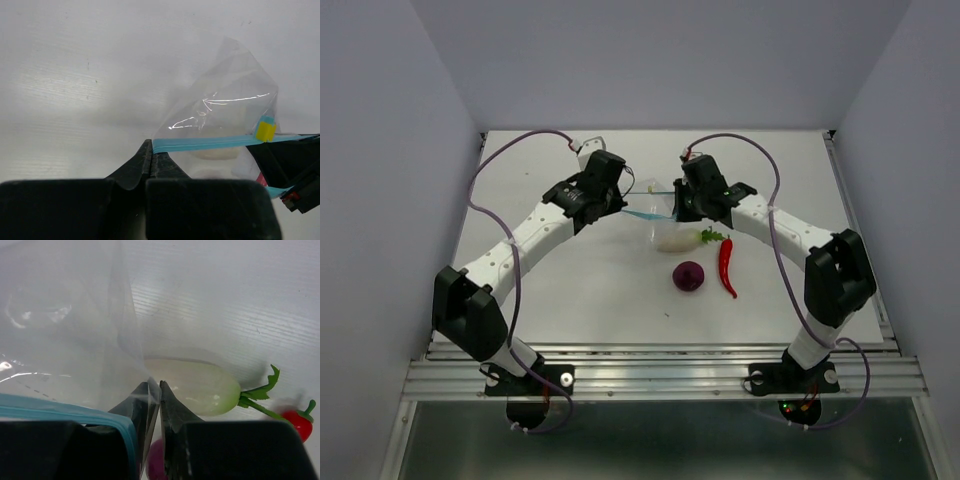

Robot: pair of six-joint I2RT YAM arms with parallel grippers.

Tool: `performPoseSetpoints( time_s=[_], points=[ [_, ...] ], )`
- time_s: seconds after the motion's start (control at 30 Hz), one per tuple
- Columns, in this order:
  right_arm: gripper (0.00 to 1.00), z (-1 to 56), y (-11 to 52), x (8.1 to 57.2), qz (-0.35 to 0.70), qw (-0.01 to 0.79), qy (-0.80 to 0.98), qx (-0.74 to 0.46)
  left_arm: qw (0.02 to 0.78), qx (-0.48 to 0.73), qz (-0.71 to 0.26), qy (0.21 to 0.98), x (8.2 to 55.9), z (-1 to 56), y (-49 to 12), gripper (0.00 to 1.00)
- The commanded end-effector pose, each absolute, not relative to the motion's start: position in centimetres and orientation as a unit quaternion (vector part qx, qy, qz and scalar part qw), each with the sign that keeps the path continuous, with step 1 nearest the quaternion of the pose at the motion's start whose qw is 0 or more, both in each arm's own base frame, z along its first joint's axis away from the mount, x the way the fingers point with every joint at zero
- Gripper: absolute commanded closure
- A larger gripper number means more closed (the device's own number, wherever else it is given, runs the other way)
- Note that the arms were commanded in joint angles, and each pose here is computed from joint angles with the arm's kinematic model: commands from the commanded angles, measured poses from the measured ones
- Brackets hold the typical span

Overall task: Place the food in the zip-top bag and seal the zipper
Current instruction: Open the zipper of the food storage bag.

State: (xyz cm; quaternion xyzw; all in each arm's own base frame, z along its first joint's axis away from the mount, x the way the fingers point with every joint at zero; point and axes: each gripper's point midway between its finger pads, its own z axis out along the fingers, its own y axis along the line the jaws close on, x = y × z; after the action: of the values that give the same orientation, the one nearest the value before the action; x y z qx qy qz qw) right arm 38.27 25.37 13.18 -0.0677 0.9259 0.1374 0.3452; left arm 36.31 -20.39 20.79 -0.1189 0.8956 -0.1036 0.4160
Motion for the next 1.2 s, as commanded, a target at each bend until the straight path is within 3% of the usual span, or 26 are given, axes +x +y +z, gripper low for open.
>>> performPoseSetpoints(
  time_s=[0.0, 0.23, 0.43, 0.6, 0.93, 0.97, 1.17],
  points=[
    [0.81, 12.0, 15.7, 39.3, 0.01, 0.342, 0.939, 0.011, 0.454, -0.205, 0.072, 0.864, 36.0, 23.2, -9.0, 1.0],
    [0.82, 12.4, 15.8, 39.0, 0.018, 0.344, 0.939, 0.006, 0.459, -0.215, 0.072, 0.859, 36.0, 23.9, -8.1, 1.0],
    [0.82, 14.2, 19.2, 38.7, 0.111, 0.352, 0.929, -0.04, 0.459, -0.157, -0.043, 0.874, 37.1, 23.3, -12.9, 1.0],
    [0.75, 16.0, 22.6, 37.8, 0.208, 0.35, 0.909, -0.091, 0.461, -0.116, -0.057, 0.878, 37.1, 23.0, -16.3, 1.0],
    [0.48, 18.3, 25.4, 37.7, 0.282, 0.351, 0.886, -0.115, 0.448, -0.056, -0.069, 0.889, 36.4, 21.6, -21.6, 1.0],
    [0.39, 18.6, 25.6, 37.7, 0.287, 0.351, 0.884, -0.117, 0.447, -0.053, -0.068, 0.89, 36.4, 21.4, -21.8, 1.0],
    [0.15, 21.7, 27.5, 37.0, 0.347, 0.359, 0.854, -0.146, 0.45, -0.039, -0.069, 0.89, 36.0, 21.8, -22.6, 1.0]
  ],
)
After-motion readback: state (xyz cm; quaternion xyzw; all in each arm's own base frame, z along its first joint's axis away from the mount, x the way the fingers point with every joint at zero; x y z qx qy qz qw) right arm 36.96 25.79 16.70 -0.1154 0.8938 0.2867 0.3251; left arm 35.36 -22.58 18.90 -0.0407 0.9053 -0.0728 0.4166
